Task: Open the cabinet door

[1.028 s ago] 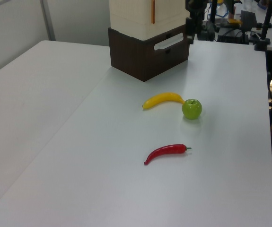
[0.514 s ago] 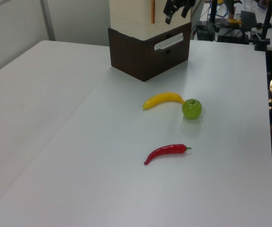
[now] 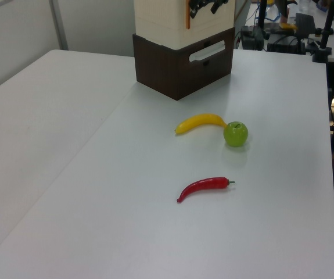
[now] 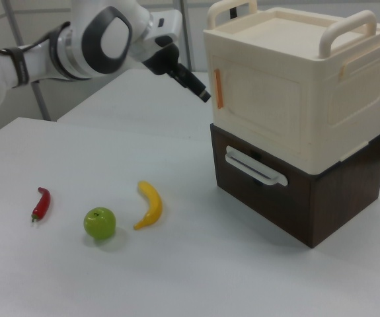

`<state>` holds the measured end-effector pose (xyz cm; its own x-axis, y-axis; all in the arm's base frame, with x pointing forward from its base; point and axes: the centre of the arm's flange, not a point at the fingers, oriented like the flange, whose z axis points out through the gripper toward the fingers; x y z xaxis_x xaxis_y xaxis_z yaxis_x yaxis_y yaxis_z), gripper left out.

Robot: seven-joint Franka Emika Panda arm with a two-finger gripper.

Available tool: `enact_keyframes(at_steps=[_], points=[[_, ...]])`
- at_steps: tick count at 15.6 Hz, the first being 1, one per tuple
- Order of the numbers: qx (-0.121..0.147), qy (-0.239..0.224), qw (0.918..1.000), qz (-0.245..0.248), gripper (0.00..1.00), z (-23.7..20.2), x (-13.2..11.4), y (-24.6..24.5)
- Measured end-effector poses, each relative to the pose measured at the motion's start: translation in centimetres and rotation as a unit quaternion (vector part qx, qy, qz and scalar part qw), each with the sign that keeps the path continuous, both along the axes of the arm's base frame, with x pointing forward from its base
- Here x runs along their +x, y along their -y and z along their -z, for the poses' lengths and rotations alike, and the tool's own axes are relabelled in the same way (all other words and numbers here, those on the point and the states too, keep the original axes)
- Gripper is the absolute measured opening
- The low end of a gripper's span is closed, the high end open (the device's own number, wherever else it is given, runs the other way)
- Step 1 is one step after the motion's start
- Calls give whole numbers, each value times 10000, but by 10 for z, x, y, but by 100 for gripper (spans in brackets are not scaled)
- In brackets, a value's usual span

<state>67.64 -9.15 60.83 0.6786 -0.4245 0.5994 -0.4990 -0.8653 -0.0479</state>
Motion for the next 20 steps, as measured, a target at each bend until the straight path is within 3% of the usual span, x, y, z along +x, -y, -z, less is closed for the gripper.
enact_keyframes(at_steps=[5,10,12,13,14,16,20], points=[[-179,670,9974,-188,100,8,17,16],[-261,773,9962,-315,97,23,26,20],[-304,758,9960,-367,81,22,26,20],[-320,755,9959,-385,81,22,26,20],[-345,748,9957,-415,75,22,26,20],[-410,721,9952,-511,56,21,26,18],[-563,663,9938,-695,54,20,26,18]])
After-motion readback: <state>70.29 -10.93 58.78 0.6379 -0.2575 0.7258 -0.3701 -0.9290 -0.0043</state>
